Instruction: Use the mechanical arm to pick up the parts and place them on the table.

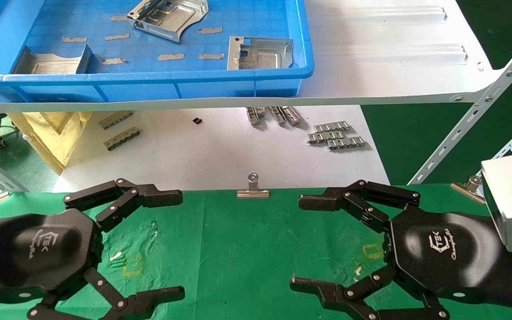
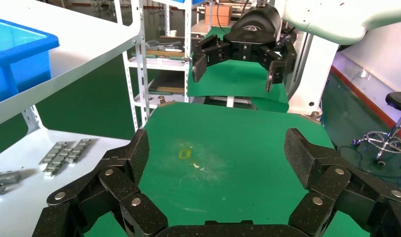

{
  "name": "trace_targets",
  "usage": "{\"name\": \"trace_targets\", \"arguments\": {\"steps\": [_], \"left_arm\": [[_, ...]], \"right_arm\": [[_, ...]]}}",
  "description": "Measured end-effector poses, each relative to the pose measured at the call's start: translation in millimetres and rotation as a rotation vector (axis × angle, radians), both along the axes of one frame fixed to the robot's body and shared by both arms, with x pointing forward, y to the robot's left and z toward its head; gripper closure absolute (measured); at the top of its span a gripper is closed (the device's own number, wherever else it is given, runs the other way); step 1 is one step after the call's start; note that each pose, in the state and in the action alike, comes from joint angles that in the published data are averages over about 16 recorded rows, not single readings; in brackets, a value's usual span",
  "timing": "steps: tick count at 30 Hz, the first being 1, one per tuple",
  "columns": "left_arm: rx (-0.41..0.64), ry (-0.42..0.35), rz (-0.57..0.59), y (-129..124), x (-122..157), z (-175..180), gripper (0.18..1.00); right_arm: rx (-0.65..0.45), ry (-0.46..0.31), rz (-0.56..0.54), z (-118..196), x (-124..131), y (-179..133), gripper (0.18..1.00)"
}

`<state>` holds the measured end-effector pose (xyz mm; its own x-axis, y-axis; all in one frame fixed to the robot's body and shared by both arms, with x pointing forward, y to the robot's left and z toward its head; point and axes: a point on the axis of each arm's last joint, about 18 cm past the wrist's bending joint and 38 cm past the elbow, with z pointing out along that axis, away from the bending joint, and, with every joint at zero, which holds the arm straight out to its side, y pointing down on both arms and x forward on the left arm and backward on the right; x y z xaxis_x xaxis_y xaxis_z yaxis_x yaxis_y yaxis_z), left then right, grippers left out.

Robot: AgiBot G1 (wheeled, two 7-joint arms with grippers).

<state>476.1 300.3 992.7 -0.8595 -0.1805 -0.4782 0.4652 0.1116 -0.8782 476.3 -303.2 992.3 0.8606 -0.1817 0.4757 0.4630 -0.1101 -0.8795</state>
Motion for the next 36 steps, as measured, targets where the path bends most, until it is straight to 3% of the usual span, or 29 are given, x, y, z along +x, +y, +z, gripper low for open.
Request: {"name": "trace_targets", "arguments": {"steps": [11, 22, 29, 36], "left_arm": [[0.0, 0.0, 0.0, 0.0, 0.0, 0.0, 0.184], [-0.002, -0.021, 0.001, -1.3, -0.5, 9.1, 0.184], [-0.015, -0.102, 0.057, -1.7, 13.1, 53.0, 0.184], [-0.068, -0.195, 0.226, 2.9, 59.5, 133.4, 0.184]], "right_arm": [[0.0, 0.0, 0.0, 0.0, 0.0, 0.0, 0.499], [0.0, 0.0, 0.0, 0.0, 0.0, 0.0, 0.763], [0.0, 0.0, 0.0, 0.0, 0.0, 0.0, 0.882], [0.0, 0.0, 0.0, 0.0, 0.1, 0.0, 0.953]]}}
